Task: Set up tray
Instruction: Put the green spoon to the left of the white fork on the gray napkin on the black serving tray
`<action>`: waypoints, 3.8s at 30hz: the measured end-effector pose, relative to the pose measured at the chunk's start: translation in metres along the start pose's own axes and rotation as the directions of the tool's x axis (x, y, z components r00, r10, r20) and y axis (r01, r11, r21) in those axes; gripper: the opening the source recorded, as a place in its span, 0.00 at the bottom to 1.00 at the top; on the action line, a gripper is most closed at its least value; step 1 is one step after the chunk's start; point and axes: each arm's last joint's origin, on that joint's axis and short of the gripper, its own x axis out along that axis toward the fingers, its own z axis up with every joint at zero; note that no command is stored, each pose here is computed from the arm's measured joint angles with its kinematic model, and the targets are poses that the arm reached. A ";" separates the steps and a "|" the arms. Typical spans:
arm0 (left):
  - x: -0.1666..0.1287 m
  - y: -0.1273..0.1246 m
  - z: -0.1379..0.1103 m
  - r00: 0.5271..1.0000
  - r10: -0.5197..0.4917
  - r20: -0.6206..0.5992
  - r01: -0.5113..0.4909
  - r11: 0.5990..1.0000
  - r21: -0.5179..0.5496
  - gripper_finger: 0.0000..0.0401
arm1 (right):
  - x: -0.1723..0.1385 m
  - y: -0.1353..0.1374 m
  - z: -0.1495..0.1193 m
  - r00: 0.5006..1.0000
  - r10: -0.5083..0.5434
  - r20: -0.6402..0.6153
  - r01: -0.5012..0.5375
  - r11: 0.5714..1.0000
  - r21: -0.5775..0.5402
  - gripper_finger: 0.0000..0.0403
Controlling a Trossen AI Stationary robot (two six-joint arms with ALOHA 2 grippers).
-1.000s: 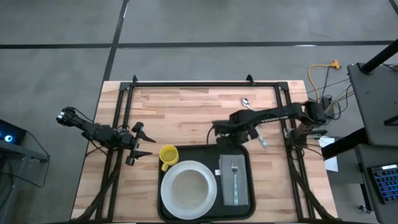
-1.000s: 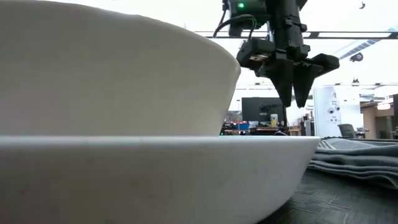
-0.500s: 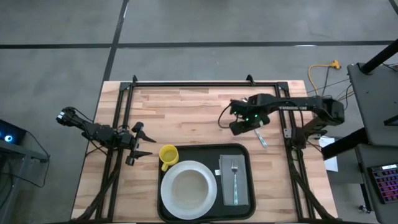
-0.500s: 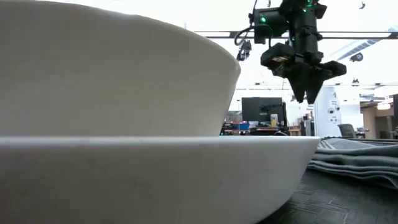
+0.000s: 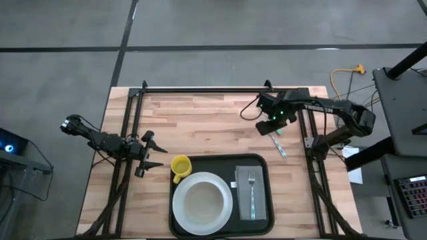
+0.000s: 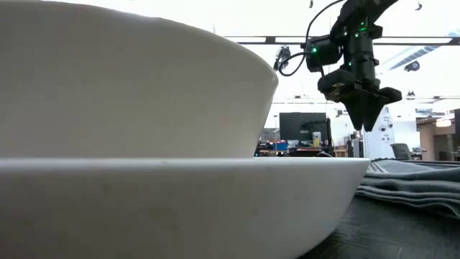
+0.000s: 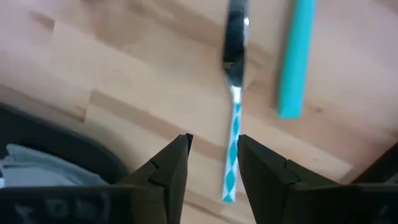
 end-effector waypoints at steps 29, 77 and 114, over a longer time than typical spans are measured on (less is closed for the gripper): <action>0.000 0.000 0.000 1.000 -0.001 0.000 0.001 1.000 0.000 0.56 | -0.003 -0.050 0.040 0.996 0.024 0.085 -0.017 0.996 -0.085 0.28; 0.000 0.000 0.000 1.000 0.000 0.000 0.000 1.000 0.000 0.56 | 0.071 -0.050 0.074 0.987 -0.116 -0.109 0.112 0.993 -0.040 0.12; 0.000 0.000 0.000 1.000 0.000 0.000 0.000 1.000 0.000 0.56 | 0.014 0.060 -0.058 0.999 0.020 -0.041 -0.005 0.935 0.355 0.14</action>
